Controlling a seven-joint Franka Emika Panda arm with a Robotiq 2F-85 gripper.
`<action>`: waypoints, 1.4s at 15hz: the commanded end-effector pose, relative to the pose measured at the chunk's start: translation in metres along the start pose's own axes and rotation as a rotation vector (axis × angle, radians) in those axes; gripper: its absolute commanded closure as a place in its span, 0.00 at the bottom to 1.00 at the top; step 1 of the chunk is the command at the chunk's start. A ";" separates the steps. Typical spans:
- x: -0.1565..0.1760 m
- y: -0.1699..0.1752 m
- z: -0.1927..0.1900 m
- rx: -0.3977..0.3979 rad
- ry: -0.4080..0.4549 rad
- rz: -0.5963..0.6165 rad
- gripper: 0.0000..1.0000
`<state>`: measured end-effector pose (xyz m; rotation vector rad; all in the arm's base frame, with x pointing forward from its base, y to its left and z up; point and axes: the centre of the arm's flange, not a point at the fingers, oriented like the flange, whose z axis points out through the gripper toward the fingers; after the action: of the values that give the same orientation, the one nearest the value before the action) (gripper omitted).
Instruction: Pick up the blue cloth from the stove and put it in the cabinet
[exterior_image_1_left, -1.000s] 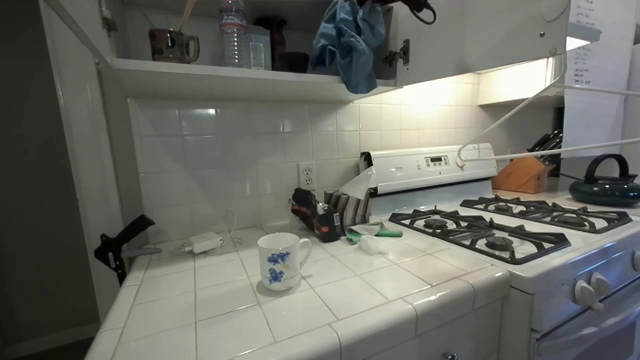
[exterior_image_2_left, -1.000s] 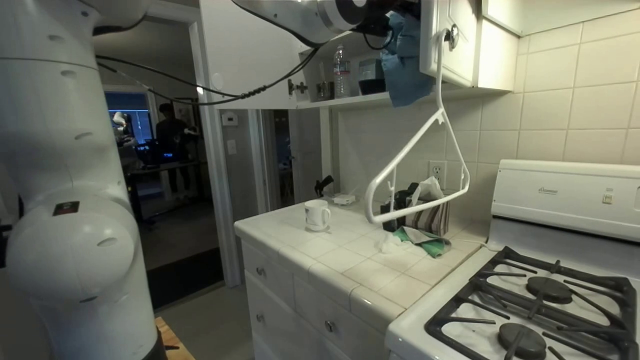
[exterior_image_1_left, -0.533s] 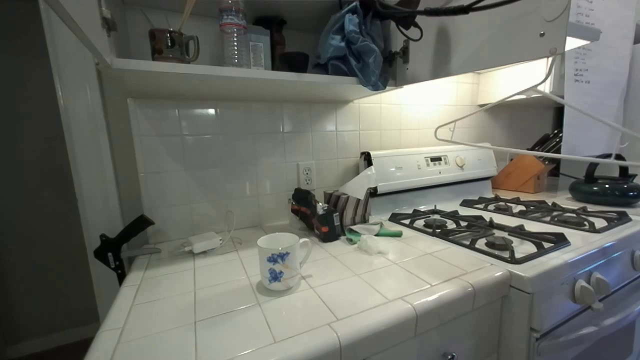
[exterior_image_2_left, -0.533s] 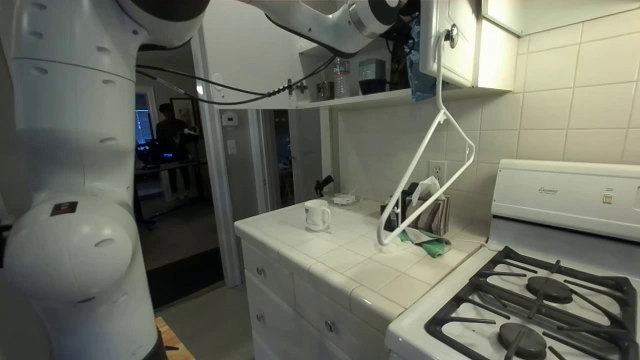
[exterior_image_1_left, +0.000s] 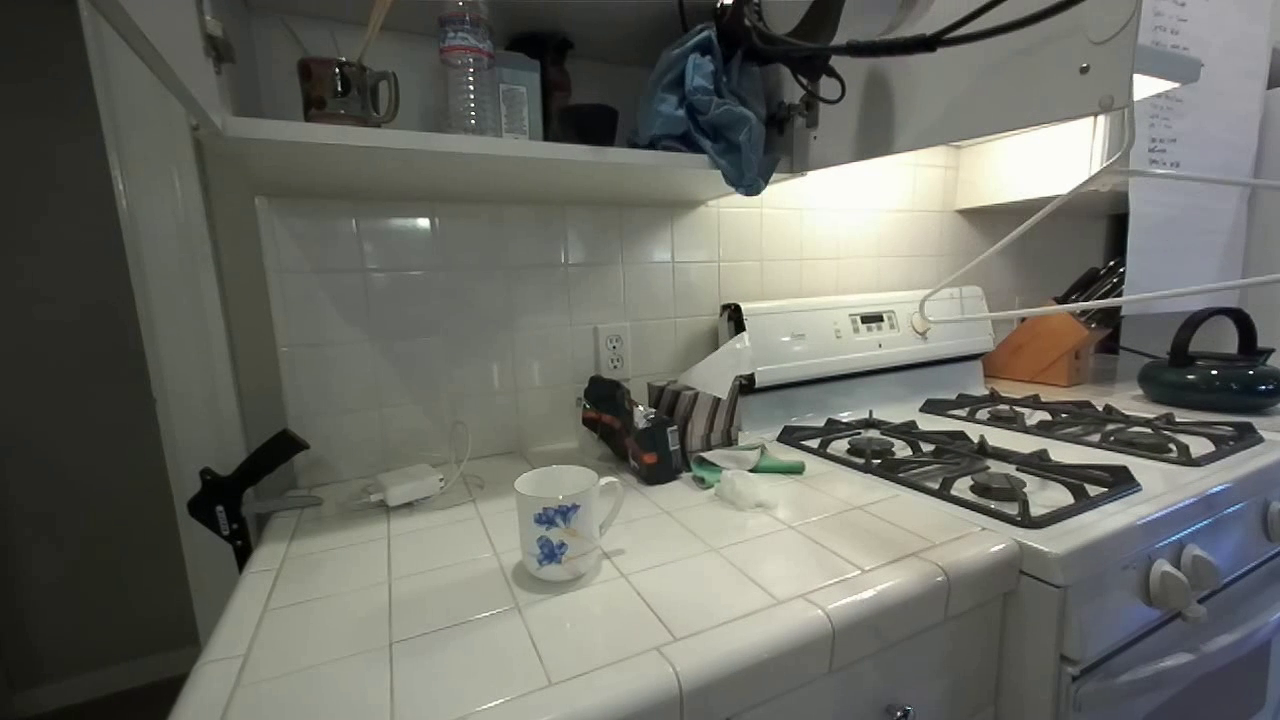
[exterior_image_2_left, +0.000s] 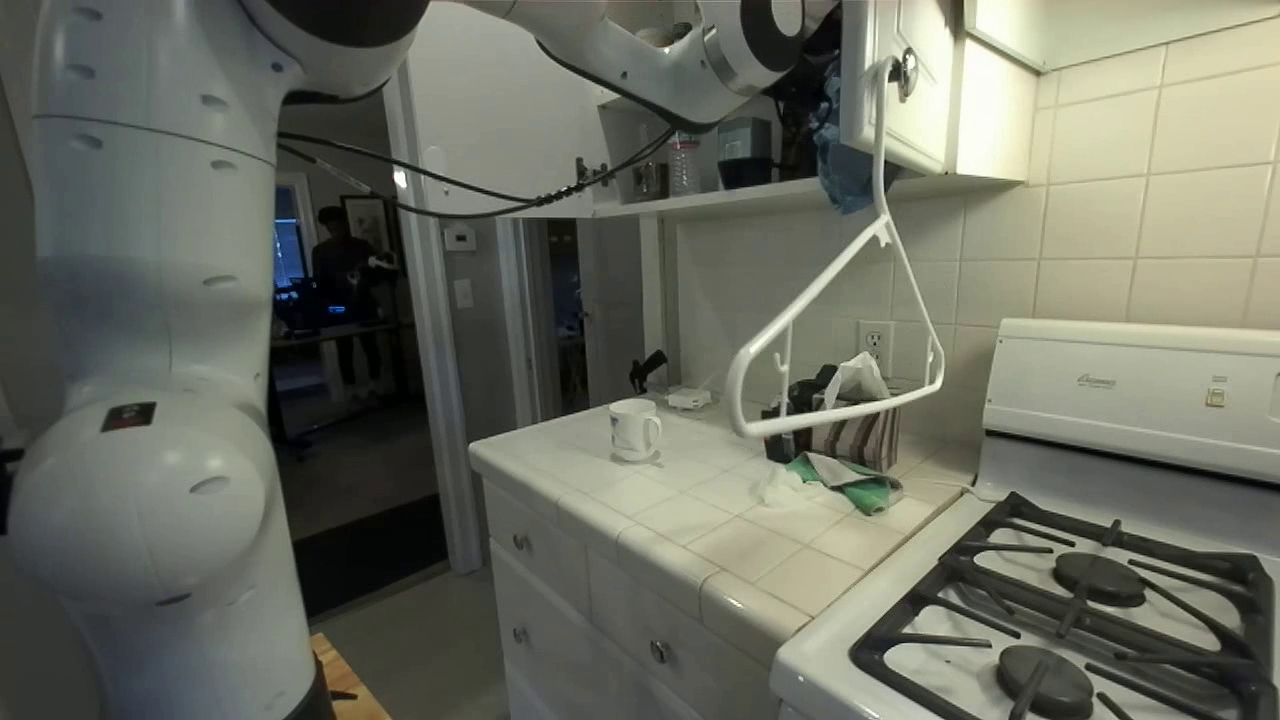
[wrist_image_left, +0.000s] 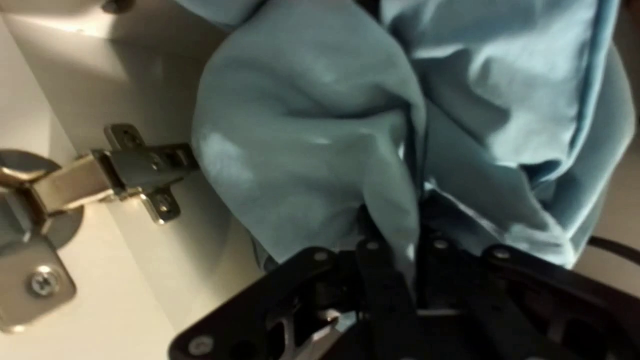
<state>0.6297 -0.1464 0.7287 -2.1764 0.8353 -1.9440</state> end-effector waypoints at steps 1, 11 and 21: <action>-0.018 0.013 0.009 -0.004 0.014 -0.028 0.97; -0.050 -0.041 0.089 0.051 0.062 -0.139 0.97; -0.016 -0.060 0.122 -0.048 0.134 -0.158 0.97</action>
<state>0.7339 -0.1170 0.7058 -2.2402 0.7129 -2.1448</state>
